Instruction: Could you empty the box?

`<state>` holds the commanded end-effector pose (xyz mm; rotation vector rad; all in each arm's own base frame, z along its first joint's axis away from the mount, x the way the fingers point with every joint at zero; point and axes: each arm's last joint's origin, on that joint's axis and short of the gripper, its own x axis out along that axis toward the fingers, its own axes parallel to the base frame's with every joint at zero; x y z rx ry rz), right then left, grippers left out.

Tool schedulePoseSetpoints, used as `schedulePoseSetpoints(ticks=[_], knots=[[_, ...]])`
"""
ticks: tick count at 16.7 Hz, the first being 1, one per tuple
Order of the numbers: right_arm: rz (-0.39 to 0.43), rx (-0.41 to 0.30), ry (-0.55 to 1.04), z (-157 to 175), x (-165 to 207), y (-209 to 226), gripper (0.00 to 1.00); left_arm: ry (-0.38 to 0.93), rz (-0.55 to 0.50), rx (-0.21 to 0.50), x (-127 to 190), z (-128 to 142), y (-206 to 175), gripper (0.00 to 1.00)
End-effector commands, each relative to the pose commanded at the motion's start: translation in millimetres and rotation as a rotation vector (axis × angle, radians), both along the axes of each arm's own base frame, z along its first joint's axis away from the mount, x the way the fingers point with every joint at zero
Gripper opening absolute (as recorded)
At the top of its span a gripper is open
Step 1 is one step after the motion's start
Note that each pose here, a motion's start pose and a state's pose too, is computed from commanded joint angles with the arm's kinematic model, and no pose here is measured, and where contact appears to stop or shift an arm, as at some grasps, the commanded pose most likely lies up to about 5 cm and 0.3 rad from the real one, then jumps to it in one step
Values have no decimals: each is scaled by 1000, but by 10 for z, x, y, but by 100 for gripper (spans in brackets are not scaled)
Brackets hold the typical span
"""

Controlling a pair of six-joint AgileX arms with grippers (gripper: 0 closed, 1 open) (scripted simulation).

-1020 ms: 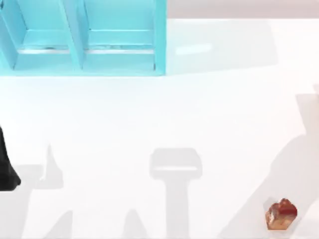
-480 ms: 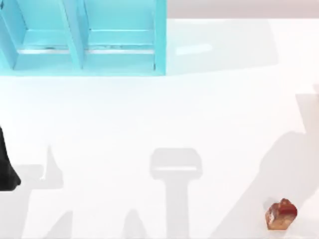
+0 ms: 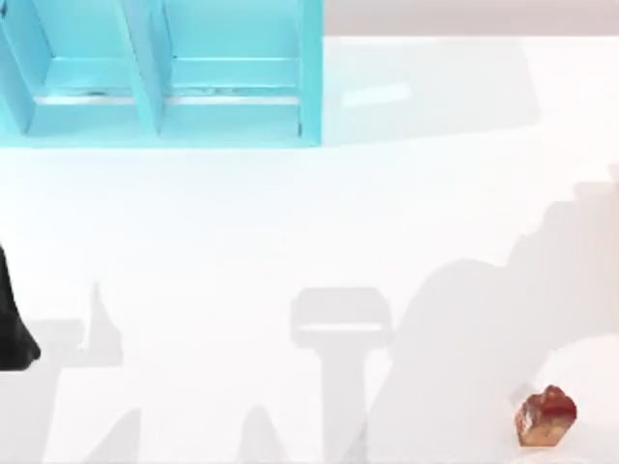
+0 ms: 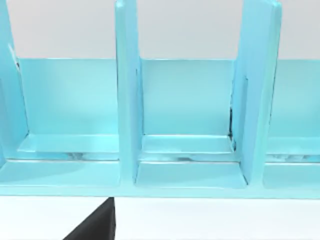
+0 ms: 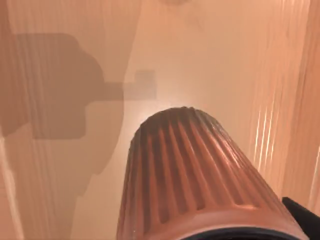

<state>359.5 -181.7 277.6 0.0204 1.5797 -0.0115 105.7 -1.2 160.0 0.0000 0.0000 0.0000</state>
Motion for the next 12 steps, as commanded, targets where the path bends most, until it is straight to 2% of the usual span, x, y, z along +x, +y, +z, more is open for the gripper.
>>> schedulePoseSetpoints(ticks=[2, 8, 12], knots=[[-1, -3, -9, 116, -26, 20, 0, 0, 0, 0, 0, 0, 0, 100], [0, 0, 2, 72, 19, 65, 0, 0, 0, 0, 0, 0, 0, 100], [-1, -11, 14, -79, 323, 559, 0, 0, 0, 0, 0, 0, 0, 100]])
